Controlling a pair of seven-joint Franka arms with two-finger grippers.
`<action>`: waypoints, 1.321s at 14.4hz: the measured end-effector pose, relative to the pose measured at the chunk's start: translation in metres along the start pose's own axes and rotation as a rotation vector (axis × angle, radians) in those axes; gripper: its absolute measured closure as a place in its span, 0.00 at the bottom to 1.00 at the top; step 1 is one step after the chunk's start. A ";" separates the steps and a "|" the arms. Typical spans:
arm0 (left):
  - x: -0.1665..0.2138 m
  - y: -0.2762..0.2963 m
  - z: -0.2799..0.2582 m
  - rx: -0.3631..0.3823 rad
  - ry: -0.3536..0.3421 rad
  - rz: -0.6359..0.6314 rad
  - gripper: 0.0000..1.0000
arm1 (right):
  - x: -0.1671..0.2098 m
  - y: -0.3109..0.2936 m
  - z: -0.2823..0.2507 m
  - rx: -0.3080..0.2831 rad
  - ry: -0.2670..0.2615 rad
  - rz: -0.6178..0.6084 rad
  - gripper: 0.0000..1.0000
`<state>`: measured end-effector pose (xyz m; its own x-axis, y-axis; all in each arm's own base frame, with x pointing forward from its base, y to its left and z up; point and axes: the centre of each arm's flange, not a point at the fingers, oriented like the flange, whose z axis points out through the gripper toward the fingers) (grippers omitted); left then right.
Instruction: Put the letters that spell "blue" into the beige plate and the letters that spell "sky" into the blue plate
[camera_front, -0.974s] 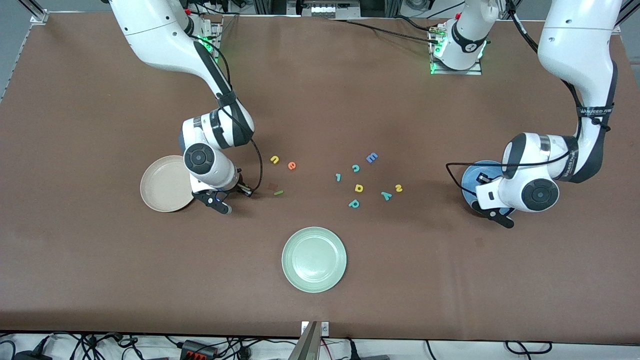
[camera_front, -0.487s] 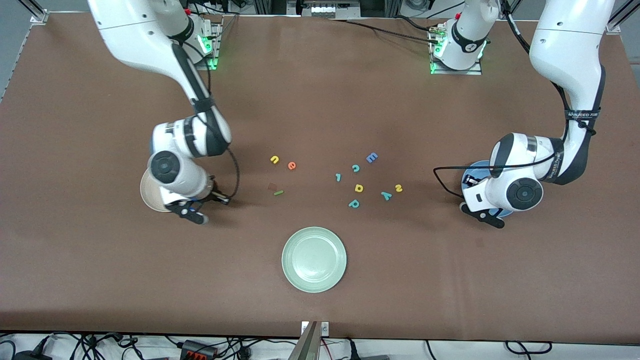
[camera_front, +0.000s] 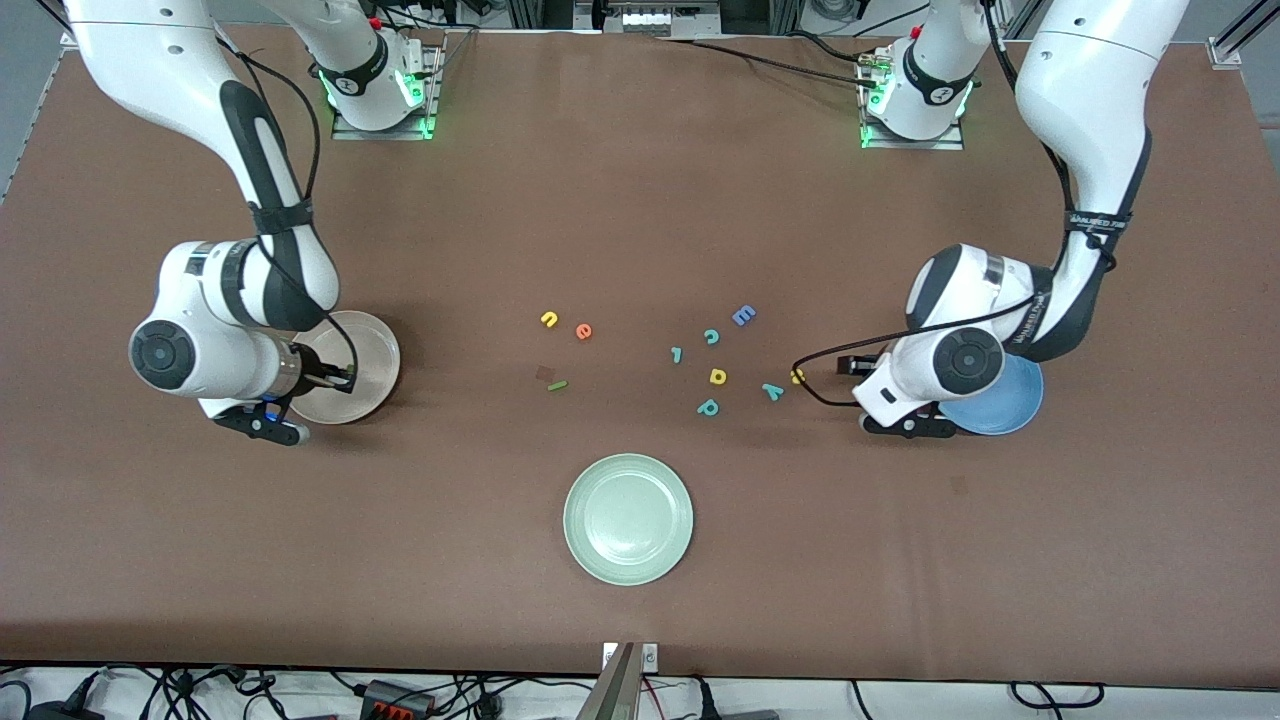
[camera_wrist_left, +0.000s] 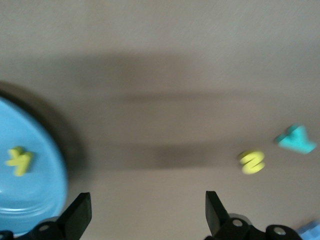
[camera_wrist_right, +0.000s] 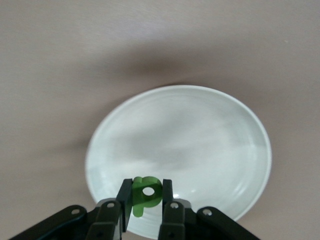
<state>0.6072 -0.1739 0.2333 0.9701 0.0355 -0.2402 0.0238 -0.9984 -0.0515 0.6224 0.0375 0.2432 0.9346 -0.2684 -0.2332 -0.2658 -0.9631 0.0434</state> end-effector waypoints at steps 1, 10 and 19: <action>0.000 0.010 0.003 -0.009 0.014 -0.033 0.00 | 0.001 0.010 0.007 -0.001 -0.014 -0.003 0.73; -0.006 0.065 0.044 -0.059 0.045 -0.024 0.35 | 0.002 -0.040 -0.017 0.016 0.059 -0.103 0.10; -0.002 0.069 0.063 -0.080 0.058 -0.026 0.52 | -0.053 -0.211 0.003 0.031 0.137 0.011 0.00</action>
<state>0.5915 -0.2403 0.1696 0.9811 0.0607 -0.1836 0.0657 -0.9976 0.0213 0.6285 0.2552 0.2430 0.9546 -0.2813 -0.0976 -0.2812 -0.9595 0.0147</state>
